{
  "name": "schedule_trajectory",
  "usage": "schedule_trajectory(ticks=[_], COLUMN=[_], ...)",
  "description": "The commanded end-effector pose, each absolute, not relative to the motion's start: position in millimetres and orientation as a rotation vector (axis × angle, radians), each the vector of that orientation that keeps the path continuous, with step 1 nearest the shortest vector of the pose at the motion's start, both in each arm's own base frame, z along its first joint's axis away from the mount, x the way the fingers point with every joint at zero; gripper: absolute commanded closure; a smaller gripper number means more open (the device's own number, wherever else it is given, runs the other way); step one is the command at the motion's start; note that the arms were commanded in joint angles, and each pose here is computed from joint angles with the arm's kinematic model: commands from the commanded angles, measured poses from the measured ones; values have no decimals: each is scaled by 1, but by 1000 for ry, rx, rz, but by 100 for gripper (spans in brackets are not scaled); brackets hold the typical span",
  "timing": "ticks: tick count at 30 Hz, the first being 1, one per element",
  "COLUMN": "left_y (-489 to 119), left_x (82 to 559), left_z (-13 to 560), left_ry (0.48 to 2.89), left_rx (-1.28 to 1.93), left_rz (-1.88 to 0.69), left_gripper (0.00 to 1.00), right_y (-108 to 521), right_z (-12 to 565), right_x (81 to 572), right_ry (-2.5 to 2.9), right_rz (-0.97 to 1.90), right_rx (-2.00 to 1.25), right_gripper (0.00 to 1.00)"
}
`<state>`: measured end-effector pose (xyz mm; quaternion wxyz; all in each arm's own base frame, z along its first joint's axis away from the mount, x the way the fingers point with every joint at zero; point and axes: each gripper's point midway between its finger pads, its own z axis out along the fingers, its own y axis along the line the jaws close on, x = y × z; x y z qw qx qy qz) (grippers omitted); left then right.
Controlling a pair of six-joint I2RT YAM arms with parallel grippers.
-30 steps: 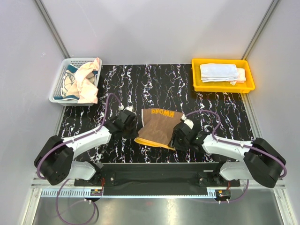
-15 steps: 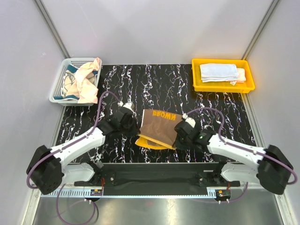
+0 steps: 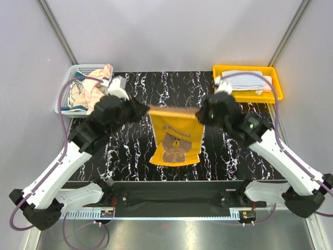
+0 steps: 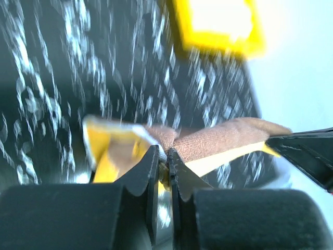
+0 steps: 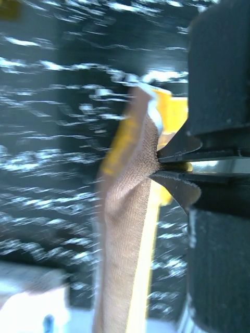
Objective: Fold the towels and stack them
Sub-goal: Flatten out the crumpled towel
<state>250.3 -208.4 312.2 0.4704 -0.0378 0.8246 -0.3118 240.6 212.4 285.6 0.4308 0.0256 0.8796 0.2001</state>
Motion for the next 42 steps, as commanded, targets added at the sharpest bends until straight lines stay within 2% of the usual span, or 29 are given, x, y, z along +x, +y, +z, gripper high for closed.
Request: schedule_trajectory(ticks=[1,3,4,5,7,8,9,10,11,12,13,14,16,19,20,21,22,24,25,27,28,29,30,32,33,35,36,39,42], left_y=[-197,-190,-188,-182,-189,-185,-190,-190,-182,-185,-183,-172,-168,-153,-149,-148,-146,-146,-144,-146,-150,-149,-144,-147,-144,-153,-151,-169,-178], left_x=[299,331,345,376,400,435,439,451,456,473,478,477,488,484,485,484,470,470,455,452,445,431,425,401,389,367,348,309,264], left_z=[364,399,408,420,434,413,446,449,478,470,479,507,511,529,523,519,532,495,496,427,408,366,343,313,263,225,193,158,111], left_ry=[1864,1781,1759,1723,1712,1763,1702,1697,1636,1657,1641,1582,1574,1535,1543,1547,1506,1582,1575,1695,1719,1781,1814,1841,1929,2011,2072,2162,2295], left_rx=[-161,-190,-203,-233,-199,-230,-183,-183,-183,-172,-168,-165,-154,-141,-147,-140,-127,-157,-168,-229,-263,-300,-367,-391,-452,-448,-473,-433,-433], left_rz=[-656,-694,-694,-679,-737,-703,-767,-770,-775,-783,-791,-791,-793,-811,-804,-803,-806,-803,-819,-828,-849,-834,-797,-789,-748,-736,-720,-718,-722], left_gripper=[100,100,100,100,100,100,100,100,100,100,100,100,100,100,100,100,100,100,100,100,100,100,100,100,100,100,100,100,100], right_y=[181,185,172,183,184,179,178,178,180,181,179,180,174,166,162,165,161,163,165,166,168,171,173,185,185,198,194,200,203], right_z=[336,338,367,355,397,385,394,429,424,430,474,457,494,491,514,488,500,489,451,439,392,388,336,304,248,212,164,109,81], right_x=[303,340,361,383,409,433,443,450,470,477,477,494,492,501,491,498,485,483,486,474,473,463,457,438,422,394,369,314,267], right_ry=[2071,2074,2012,2051,1955,1986,1965,1878,1875,1862,1756,1792,1689,1679,1610,1670,1640,1654,1740,1751,1849,1850,1961,2022,2144,2224,2334,2473,2566], right_rz=[397,394,392,412,457,424,412,432,418,423,447,400,401,372,389,378,391,413,399,436,423,468,468,562,565,636,609,617,606], right_rx=[75,48,90,50,52,73,67,65,58,56,47,39,41,59,60,58,64,70,73,79,84,87,89,82,94,88,104,107,98], right_gripper=[87,88,89,90,91,92,93,94,93,94,94,94,93,92,92,92,93,94,95,95,94,94,94,95,95,96,97,96,93])
